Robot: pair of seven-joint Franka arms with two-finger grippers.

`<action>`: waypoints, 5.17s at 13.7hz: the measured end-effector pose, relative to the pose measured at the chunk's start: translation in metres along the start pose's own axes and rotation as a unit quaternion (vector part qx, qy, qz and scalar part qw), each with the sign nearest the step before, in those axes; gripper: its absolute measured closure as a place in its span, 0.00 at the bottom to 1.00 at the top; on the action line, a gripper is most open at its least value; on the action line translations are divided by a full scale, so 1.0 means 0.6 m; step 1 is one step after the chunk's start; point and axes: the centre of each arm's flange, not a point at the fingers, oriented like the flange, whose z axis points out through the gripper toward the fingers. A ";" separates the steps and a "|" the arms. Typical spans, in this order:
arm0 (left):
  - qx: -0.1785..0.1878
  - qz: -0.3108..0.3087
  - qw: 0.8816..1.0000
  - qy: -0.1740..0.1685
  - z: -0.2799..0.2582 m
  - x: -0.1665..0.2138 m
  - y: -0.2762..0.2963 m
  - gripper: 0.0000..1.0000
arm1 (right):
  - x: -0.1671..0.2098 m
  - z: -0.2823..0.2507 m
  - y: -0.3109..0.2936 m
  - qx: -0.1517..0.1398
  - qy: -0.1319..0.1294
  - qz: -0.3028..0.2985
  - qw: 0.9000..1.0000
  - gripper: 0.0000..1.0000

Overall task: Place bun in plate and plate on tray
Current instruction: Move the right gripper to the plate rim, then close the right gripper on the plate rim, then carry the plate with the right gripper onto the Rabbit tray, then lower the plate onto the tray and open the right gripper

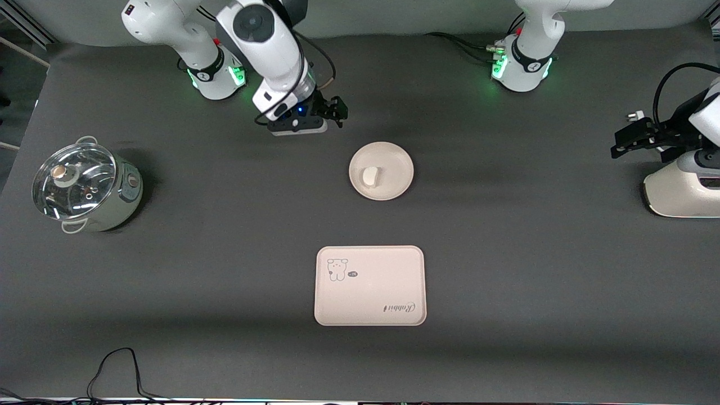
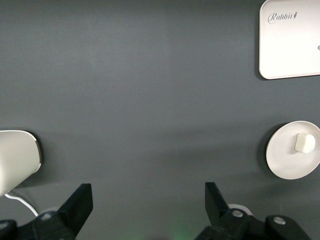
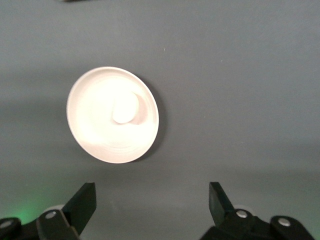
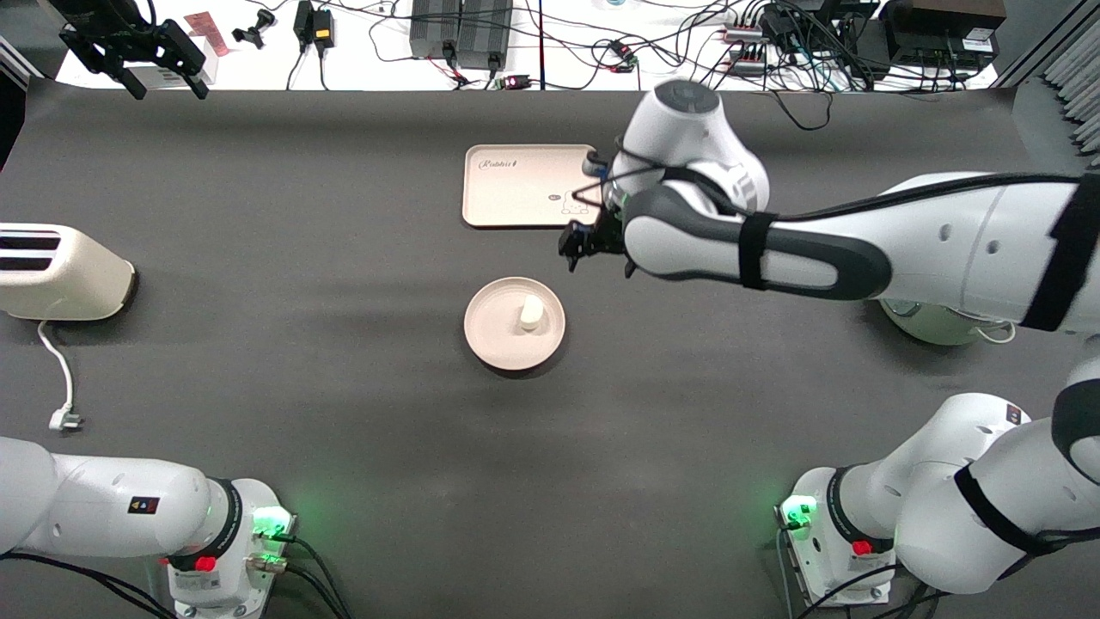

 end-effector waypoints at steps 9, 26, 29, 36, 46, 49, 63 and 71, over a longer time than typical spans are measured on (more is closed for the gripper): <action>0.011 -0.001 1.000 0.001 0.007 0.007 0.007 0.00 | -0.018 0.311 0.009 0.009 0.048 0.024 0.998 0.00; 0.028 0.003 1.000 -0.002 0.038 0.034 0.006 0.00 | -0.012 0.354 -0.004 0.025 0.062 0.047 0.997 0.59; 0.031 0.003 1.000 0.001 0.033 0.034 0.005 0.00 | -0.012 0.357 -0.003 0.024 0.061 0.047 0.997 0.76; 0.032 0.003 0.999 0.005 0.031 0.035 0.008 0.00 | -0.007 0.353 -0.012 0.029 0.064 0.046 0.996 0.96; 0.032 0.002 0.999 0.011 0.028 0.035 0.009 0.00 | 0.068 0.110 0.001 0.069 0.022 -0.014 0.997 0.96; 0.032 0.002 0.999 0.012 0.027 0.035 0.009 0.00 | 0.100 0.092 0.014 0.076 0.033 -0.012 0.996 0.96; 0.033 0.003 0.999 0.017 0.027 0.038 0.012 0.00 | 0.532 0.128 -0.004 0.059 0.090 0.024 0.994 0.96; 0.033 0.003 0.999 0.016 0.029 0.040 0.011 0.00 | 0.541 0.309 0.030 0.074 0.084 0.070 0.991 0.96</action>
